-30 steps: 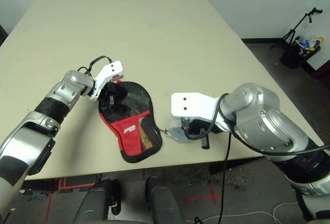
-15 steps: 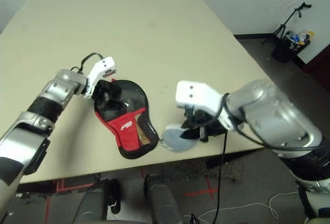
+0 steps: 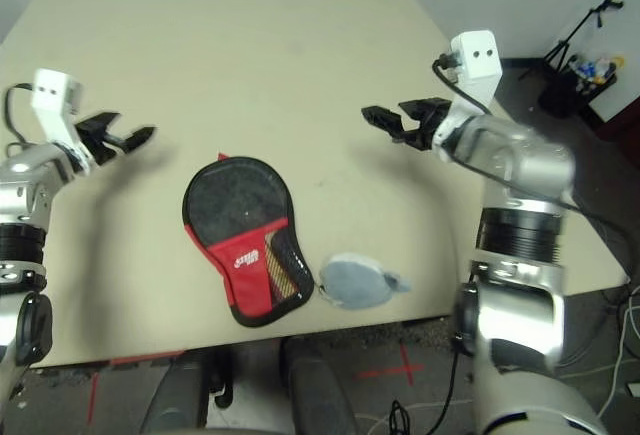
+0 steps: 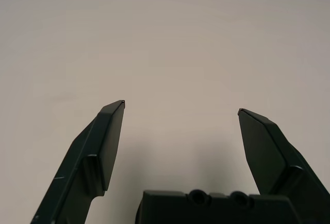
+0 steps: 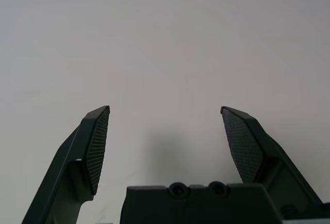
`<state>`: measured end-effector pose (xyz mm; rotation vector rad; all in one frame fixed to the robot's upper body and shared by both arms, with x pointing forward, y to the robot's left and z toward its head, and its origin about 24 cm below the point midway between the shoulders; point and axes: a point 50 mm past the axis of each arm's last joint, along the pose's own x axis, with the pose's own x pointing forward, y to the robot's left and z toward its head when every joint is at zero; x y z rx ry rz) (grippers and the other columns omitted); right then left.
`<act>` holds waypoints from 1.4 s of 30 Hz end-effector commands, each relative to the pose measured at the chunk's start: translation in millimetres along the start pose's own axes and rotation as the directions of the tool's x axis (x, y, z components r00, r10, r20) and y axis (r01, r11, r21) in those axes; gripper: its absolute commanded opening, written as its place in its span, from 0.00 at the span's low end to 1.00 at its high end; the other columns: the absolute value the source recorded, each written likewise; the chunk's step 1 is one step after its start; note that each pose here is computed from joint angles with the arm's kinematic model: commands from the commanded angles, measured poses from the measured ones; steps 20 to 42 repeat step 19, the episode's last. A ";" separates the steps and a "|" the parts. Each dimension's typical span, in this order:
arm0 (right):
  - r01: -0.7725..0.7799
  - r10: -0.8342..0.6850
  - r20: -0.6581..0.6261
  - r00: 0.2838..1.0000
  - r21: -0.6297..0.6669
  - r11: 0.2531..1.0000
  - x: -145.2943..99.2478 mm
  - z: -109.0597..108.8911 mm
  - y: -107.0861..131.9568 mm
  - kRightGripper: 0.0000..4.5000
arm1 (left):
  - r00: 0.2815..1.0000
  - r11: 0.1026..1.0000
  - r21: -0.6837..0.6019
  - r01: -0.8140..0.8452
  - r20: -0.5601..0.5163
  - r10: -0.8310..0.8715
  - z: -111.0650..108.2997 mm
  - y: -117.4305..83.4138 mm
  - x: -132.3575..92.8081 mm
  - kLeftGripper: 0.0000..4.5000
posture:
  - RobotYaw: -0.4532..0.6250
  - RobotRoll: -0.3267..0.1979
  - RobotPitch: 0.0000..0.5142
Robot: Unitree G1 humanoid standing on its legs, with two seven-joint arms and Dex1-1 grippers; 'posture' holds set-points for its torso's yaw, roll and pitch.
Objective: Store the ping-pong paddle in its case and zip it.
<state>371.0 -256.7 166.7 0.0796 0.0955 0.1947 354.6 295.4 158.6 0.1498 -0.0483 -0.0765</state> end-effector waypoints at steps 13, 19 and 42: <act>0.367 -0.364 0.068 0.929 -0.032 0.930 -7.3 -61.1 -46.0 0.99 | 0.891 0.887 0.084 -0.454 0.058 0.450 -54.3 32.7 -55.8 1.00 | 0.38 0.62 0.37; 0.416 -0.413 0.075 0.907 -0.020 0.909 -13.4 -67.4 -52.0 0.99 | 0.870 0.866 0.095 -0.492 0.013 0.493 -65.6 40.3 -66.1 1.00 | 0.38 0.62 0.36; 0.416 -0.413 0.075 0.907 -0.020 0.909 -13.4 -67.4 -52.0 0.99 | 0.870 0.866 0.095 -0.492 0.013 0.493 -65.6 40.3 -66.1 1.00 | 0.38 0.62 0.36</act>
